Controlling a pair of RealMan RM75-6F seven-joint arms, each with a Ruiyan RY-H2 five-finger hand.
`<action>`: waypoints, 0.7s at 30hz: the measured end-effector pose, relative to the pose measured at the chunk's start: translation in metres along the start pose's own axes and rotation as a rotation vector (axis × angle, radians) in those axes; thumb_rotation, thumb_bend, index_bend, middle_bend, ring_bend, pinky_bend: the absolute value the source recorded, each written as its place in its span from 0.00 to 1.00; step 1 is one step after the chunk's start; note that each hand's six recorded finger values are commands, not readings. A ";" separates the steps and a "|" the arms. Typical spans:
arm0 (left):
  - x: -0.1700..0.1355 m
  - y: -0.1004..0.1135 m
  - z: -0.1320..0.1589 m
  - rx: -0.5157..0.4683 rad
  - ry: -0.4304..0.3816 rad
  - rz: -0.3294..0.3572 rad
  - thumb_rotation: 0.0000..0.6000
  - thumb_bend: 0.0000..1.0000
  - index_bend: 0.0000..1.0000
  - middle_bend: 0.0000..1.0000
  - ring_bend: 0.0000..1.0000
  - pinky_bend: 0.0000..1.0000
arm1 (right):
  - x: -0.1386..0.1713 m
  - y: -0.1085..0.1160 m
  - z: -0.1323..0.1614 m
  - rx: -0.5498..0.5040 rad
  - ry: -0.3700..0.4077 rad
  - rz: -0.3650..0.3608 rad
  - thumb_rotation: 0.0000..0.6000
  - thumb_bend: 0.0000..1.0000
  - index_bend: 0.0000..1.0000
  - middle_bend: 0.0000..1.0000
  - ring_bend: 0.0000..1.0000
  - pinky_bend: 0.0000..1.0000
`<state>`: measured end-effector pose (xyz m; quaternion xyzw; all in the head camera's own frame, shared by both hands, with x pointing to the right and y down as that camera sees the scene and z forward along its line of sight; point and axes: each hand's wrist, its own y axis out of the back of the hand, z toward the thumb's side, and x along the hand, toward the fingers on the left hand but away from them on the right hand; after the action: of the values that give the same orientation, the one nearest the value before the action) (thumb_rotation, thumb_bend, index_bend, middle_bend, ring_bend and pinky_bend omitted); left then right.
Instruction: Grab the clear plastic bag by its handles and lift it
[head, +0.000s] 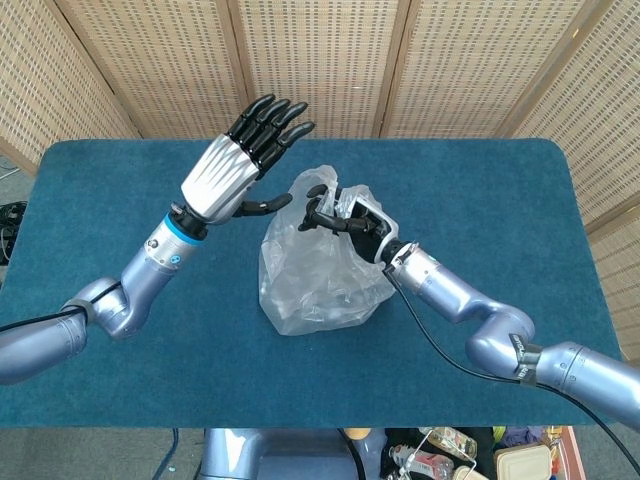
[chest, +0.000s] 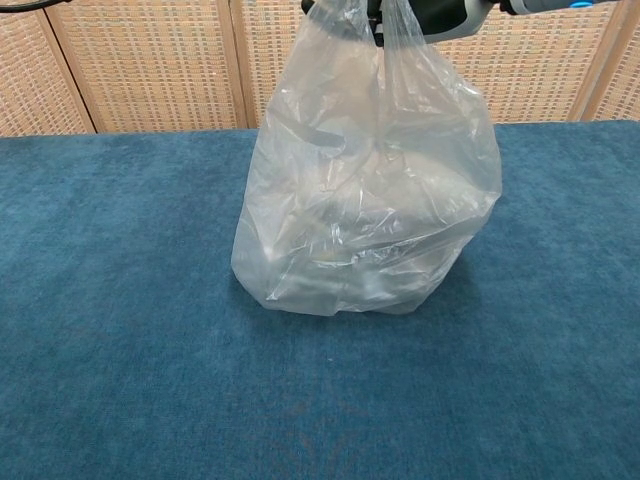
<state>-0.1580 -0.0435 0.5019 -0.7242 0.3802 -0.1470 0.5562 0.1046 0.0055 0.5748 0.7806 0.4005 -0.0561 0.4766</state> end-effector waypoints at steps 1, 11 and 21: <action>0.000 0.003 -0.002 -0.003 0.005 0.007 1.00 0.24 0.00 0.00 0.00 0.03 | 0.000 0.000 0.000 0.002 -0.002 -0.002 1.00 0.07 0.44 0.59 0.51 0.39; -0.003 0.026 -0.024 -0.006 0.054 0.053 1.00 0.24 0.00 0.00 0.00 0.04 | 0.000 0.004 -0.002 0.057 -0.027 -0.021 1.00 0.68 0.47 0.67 0.63 0.40; -0.028 0.049 -0.057 0.025 0.134 0.083 1.00 0.24 0.00 0.00 0.00 0.03 | 0.002 0.011 0.008 0.205 -0.026 -0.050 1.00 1.00 0.65 0.78 0.80 0.78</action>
<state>-0.2320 -0.0681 0.4824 -0.6893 0.4445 -0.1765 0.5442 0.1152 -0.0021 0.5775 0.8143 0.4056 -0.1186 0.3978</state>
